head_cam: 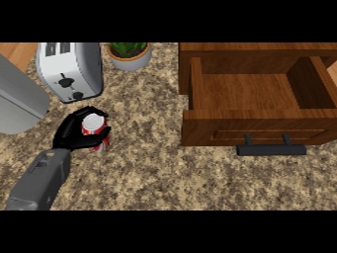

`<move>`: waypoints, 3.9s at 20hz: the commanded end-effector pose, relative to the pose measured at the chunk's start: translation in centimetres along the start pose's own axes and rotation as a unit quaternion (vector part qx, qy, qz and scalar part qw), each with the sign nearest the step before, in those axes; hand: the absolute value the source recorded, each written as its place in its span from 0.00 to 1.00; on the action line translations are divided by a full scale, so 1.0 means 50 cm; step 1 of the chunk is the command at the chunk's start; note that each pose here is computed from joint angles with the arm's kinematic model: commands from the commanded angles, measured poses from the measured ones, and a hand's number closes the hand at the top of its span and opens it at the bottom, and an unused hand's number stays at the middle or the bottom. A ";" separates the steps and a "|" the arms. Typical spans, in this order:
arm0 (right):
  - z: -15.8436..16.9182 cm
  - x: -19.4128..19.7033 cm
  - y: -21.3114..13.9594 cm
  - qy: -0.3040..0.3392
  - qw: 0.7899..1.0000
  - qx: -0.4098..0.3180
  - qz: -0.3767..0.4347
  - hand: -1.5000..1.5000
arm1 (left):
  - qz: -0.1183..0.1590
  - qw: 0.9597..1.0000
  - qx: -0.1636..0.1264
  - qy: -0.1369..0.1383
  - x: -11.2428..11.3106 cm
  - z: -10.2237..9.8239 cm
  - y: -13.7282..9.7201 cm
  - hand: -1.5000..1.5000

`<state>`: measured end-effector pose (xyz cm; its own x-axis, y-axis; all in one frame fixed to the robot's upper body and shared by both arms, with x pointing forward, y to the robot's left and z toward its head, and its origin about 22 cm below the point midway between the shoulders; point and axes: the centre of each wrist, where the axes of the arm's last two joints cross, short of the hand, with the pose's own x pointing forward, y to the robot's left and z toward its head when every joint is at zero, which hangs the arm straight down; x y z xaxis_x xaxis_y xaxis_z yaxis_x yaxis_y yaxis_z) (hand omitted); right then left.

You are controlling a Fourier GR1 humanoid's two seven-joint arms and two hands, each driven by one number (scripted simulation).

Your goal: Pick up the can, place it into the drawer and close the drawer

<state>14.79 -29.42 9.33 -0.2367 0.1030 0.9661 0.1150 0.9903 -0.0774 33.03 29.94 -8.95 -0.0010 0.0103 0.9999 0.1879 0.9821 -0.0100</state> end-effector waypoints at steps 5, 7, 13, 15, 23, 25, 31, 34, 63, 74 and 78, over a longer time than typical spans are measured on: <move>0.020 0.006 -0.014 -0.002 1.000 -0.016 0.004 0.00 | 0.013 0.993 0.119 -0.011 -0.003 0.016 -0.003 1.00; 0.002 0.015 -0.012 -0.001 1.000 -0.009 0.008 0.00 | 0.011 0.984 0.177 -0.013 -0.010 0.029 -0.004 1.00; 0.019 0.017 -0.032 0.002 1.000 -0.017 0.004 0.00 | 0.016 0.987 0.149 -0.060 0.068 0.014 -0.057 1.00; -0.017 0.016 -0.010 -0.003 1.000 -0.016 0.000 0.00 | 0.021 0.988 0.140 -0.060 0.074 0.029 -0.093 1.00; -0.003 0.025 -0.008 -0.010 1.000 -0.022 -0.006 0.00 | -0.008 0.992 0.095 -0.086 0.235 -0.026 -0.165 1.00; 0.006 -0.016 -0.025 0.000 1.000 -0.021 0.005 0.00 | -0.018 0.992 0.081 -0.093 0.245 -0.019 -0.229 1.00; 0.002 -0.007 -0.012 -0.008 1.000 -0.023 0.001 0.00 | -0.017 0.995 0.054 -0.087 0.371 -0.065 -0.291 1.00; -0.007 -0.008 -0.012 -0.004 1.000 -0.016 0.000 0.00 | -0.020 0.995 0.045 -0.092 0.395 -0.086 -0.331 1.00; -0.033 -0.009 -0.015 -0.014 1.000 -0.012 -0.008 0.00 | -0.087 0.990 0.037 -0.107 0.680 -0.274 -0.593 1.00; -0.041 0.011 -0.019 -0.017 1.000 0.004 -0.001 0.00 | -0.104 0.990 0.039 -0.083 0.634 -0.305 -0.593 1.00; -0.035 0.015 -0.008 -0.016 1.000 0.004 -0.003 0.00 | -0.119 0.989 0.048 -0.075 0.631 -0.307 -0.602 1.00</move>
<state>16.26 -30.27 10.26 -0.2691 0.1086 0.9570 0.1130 0.9903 -0.0806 42.07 -2.12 23.07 -0.1952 -0.1911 0.9620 0.0755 0.9750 0.2090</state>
